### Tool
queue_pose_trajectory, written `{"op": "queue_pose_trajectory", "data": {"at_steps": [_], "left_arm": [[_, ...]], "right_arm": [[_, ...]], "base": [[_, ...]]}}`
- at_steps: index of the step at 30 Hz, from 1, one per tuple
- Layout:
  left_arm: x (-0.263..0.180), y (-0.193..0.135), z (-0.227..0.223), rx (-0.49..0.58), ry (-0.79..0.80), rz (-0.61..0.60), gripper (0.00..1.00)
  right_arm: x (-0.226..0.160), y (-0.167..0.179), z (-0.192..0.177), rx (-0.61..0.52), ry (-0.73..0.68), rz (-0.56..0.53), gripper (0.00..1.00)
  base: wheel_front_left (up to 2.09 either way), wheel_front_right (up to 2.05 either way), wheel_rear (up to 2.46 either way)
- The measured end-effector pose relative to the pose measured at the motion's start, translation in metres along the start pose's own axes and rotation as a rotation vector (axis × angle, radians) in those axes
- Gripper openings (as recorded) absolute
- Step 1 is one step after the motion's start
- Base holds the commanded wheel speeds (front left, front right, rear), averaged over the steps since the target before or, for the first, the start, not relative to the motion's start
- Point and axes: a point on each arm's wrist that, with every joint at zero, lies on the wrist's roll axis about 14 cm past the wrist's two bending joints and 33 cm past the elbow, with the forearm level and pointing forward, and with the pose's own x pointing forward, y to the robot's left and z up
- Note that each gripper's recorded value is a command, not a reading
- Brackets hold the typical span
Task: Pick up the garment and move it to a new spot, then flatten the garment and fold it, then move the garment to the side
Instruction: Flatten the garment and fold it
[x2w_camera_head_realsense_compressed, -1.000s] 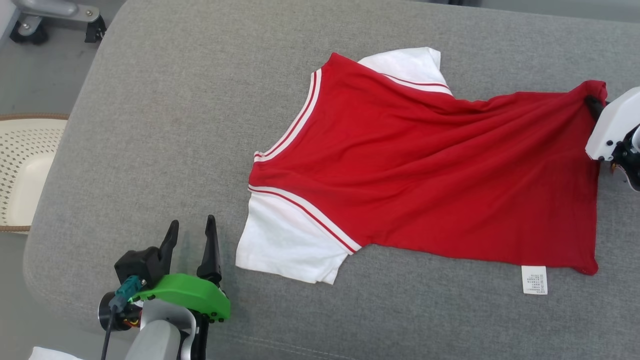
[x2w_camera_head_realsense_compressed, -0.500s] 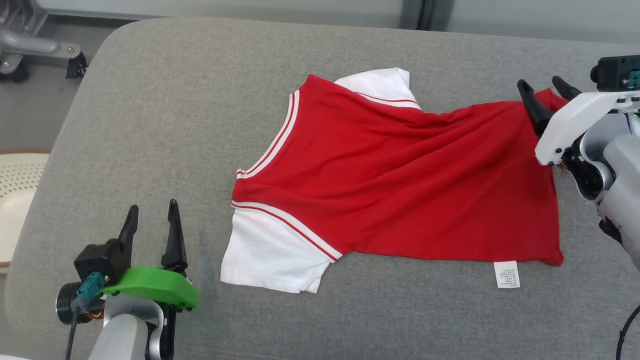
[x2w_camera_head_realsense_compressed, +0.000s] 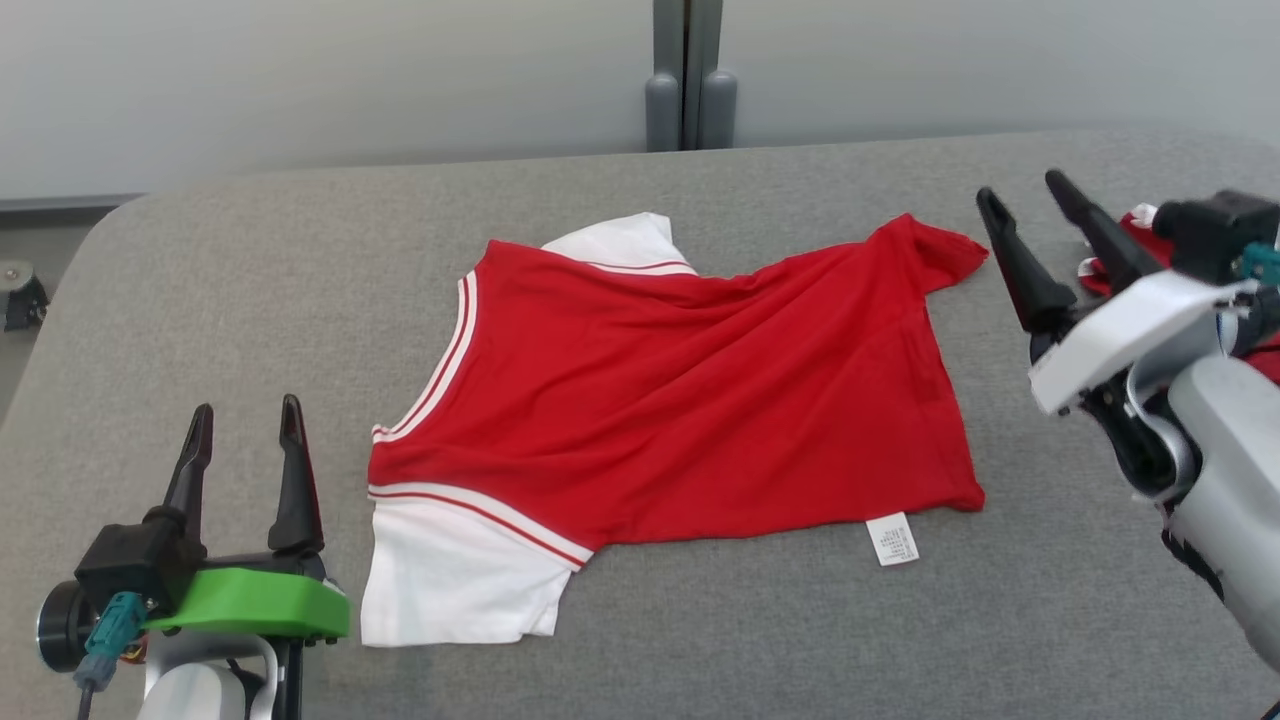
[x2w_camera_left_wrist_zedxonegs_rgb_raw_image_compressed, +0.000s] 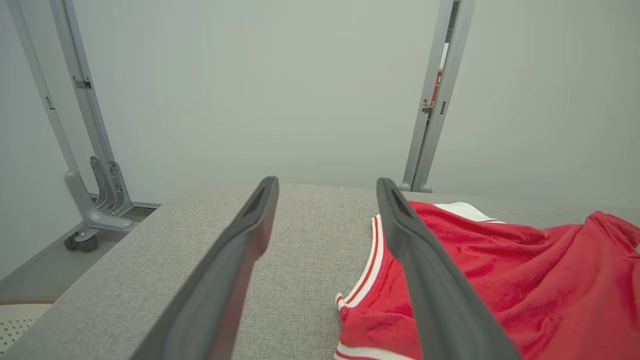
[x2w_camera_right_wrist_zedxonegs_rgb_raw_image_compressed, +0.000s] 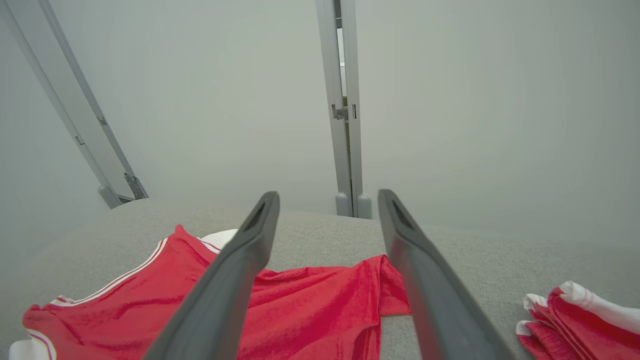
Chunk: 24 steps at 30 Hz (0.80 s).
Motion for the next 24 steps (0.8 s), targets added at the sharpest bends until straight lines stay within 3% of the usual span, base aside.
{"op": "queue_pose_trajectory", "data": {"at_steps": [5,11,24], "left_arm": [[-0.002,-0.014,0.002,-0.006,-0.01,-0.031,1.0],[-0.006,-0.026,-0.002,-0.029,-0.001,-0.058,1.0],[-0.02,-0.022,-0.022,-0.025,0.058,-0.05,1.0]], "right_arm": [[-0.05,-0.015,0.008,-0.036,-0.08,-0.104,1.0],[-0.1,-0.01,-0.018,-0.003,-0.08,-0.198,1.0],[-0.128,-0.011,-0.043,0.033,-0.054,-0.286,1.0]], "base": [[0.0,0.0,0.0],[0.0,0.0,0.0],[0.0,0.0,0.0]]}}
